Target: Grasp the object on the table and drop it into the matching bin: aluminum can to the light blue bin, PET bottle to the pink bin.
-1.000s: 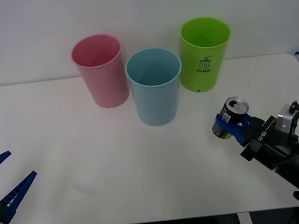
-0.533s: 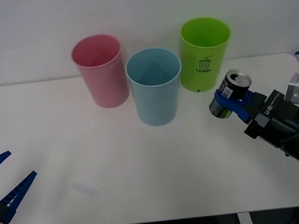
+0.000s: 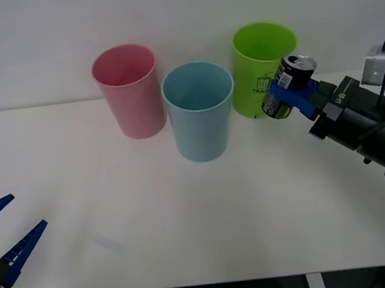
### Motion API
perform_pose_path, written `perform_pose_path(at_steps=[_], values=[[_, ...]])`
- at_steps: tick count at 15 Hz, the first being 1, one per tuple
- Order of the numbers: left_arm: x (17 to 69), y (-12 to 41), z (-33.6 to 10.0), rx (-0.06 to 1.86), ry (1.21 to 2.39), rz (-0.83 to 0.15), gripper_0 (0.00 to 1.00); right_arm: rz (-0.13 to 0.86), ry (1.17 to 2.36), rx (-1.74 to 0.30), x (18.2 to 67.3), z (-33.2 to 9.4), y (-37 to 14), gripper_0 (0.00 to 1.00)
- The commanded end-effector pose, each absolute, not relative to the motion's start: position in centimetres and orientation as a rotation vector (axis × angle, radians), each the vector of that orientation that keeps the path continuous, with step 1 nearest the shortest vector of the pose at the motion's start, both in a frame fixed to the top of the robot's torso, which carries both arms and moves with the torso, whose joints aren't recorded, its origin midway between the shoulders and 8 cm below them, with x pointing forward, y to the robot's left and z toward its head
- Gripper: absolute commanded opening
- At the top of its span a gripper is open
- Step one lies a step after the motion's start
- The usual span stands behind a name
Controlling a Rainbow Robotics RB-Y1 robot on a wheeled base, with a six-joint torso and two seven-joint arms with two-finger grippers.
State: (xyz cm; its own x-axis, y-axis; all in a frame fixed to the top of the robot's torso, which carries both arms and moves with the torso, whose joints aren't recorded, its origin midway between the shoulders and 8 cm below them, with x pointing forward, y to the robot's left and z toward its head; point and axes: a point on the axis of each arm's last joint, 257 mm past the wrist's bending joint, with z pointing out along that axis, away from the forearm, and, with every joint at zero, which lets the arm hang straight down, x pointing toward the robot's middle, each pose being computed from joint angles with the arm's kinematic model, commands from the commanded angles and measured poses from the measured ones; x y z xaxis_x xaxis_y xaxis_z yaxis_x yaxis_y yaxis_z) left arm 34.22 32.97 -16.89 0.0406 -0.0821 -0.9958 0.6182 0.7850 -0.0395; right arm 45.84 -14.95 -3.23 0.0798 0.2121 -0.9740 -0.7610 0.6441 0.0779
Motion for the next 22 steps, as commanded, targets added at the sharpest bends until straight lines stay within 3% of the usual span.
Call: perform_pose_path(at_steps=[1,22], values=[[34.2,33.0,-16.9,0.465,1.441,-0.567,1.00,0.782,1.294,-0.550,46.6,-2.0,-13.9,0.00],[34.2,33.0,-16.9,0.465,1.441,-0.567,1.00,0.738,1.348,-0.668,59.3,-1.2,-3.9,0.00]])
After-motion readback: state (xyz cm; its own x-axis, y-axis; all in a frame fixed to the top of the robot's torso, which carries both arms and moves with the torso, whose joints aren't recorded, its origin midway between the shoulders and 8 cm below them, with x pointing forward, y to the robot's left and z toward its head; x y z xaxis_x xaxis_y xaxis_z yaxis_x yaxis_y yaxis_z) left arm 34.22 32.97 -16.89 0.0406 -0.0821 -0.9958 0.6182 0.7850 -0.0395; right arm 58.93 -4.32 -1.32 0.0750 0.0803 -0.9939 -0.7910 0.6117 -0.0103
